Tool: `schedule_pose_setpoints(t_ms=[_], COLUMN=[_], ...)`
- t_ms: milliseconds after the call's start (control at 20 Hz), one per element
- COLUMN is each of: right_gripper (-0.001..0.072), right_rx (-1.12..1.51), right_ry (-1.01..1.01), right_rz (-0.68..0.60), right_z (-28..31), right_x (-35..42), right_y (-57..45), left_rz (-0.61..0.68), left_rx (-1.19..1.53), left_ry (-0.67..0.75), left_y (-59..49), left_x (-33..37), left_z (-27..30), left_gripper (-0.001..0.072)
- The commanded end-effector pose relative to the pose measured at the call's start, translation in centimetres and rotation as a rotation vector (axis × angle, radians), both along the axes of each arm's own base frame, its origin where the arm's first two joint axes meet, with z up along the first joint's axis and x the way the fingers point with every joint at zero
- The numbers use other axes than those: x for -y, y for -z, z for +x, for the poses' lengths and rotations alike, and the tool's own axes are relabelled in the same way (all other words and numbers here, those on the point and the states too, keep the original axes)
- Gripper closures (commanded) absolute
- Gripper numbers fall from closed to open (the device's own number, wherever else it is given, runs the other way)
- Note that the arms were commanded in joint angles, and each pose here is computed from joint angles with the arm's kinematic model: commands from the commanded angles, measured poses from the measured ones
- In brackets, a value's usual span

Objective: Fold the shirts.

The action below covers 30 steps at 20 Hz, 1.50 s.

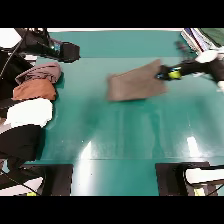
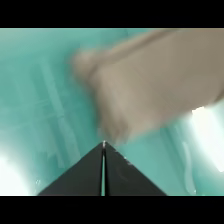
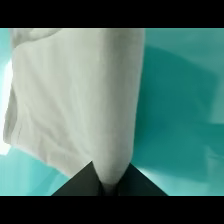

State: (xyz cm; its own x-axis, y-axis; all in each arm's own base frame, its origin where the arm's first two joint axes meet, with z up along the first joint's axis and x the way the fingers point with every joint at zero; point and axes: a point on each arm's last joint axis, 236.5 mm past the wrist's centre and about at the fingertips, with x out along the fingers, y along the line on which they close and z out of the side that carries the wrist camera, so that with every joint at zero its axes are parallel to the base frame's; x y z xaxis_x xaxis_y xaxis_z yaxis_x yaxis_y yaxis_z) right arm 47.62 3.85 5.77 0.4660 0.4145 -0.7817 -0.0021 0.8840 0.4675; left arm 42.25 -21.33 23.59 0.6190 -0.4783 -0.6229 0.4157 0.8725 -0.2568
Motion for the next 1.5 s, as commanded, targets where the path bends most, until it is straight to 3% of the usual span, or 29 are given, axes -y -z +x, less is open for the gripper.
schedule_pose_setpoints(t_ms=[0, 250, 450, 600, 900, 1000, 1050, 1200, 1250, 1450], right_gripper=[0.0697, 0.0697, 0.0697, 0.0697, 0.0694, 0.0692, 0.0661, 0.0236, 0.0191, 0.0191], right_rx=[0.018, -0.004, -0.124, -0.201, -0.307, -0.389, -0.443, -0.472, -0.456, -0.323], right_ry=[0.327, 0.704, 0.894, 0.901, 0.723, 0.662, 0.638, 0.624, 0.637, 0.752], right_rz=[-0.115, -0.104, -0.172, -0.192, -0.163, -0.207, -0.252, -0.318, -0.328, -0.344], right_z=[-3.3, -10.5, -17.1, -18.8, -17.0, -18.0, -19.0, -20.1, -20.5, -22.1], right_x=[15.8, 30.0, 35.7, 35.5, 29.4, 28.0, 27.7, 27.6, 27.7, 28.5], right_y=[-3.1, -3.9, -2.6, -1.9, -0.9, -0.3, 0.0, -0.9, -1.6, -6.3], left_rz=[-0.016, -0.02, -0.032, -0.033, -0.028, -0.027, -0.025, -0.011, -0.01, -0.004], left_rx=[0.014, 0.013, 0.005, 0.008, 0.005, 0.006, 0.007, 0.019, 0.019, 0.026], left_ry=[0.016, 0.012, 0.001, 0.0, 0.003, 0.003, 0.004, 0.019, 0.019, 0.026], left_y=[-0.4, -0.4, -0.4, -0.5, -0.4, -0.4, -0.4, -0.4, -0.4, -0.4], left_x=[1.1, 1.1, 1.1, 1.1, 1.1, 1.1, 1.1, 1.1, 1.1, 1.1], left_z=[-0.2, -0.2, -0.2, -0.1, -0.2, -0.2, -0.2, -0.2, -0.2, -0.2], left_gripper=[0.0682, 0.0682, 0.0681, 0.0682, 0.0681, 0.0681, 0.0681, 0.0681, 0.0681, 0.0681])
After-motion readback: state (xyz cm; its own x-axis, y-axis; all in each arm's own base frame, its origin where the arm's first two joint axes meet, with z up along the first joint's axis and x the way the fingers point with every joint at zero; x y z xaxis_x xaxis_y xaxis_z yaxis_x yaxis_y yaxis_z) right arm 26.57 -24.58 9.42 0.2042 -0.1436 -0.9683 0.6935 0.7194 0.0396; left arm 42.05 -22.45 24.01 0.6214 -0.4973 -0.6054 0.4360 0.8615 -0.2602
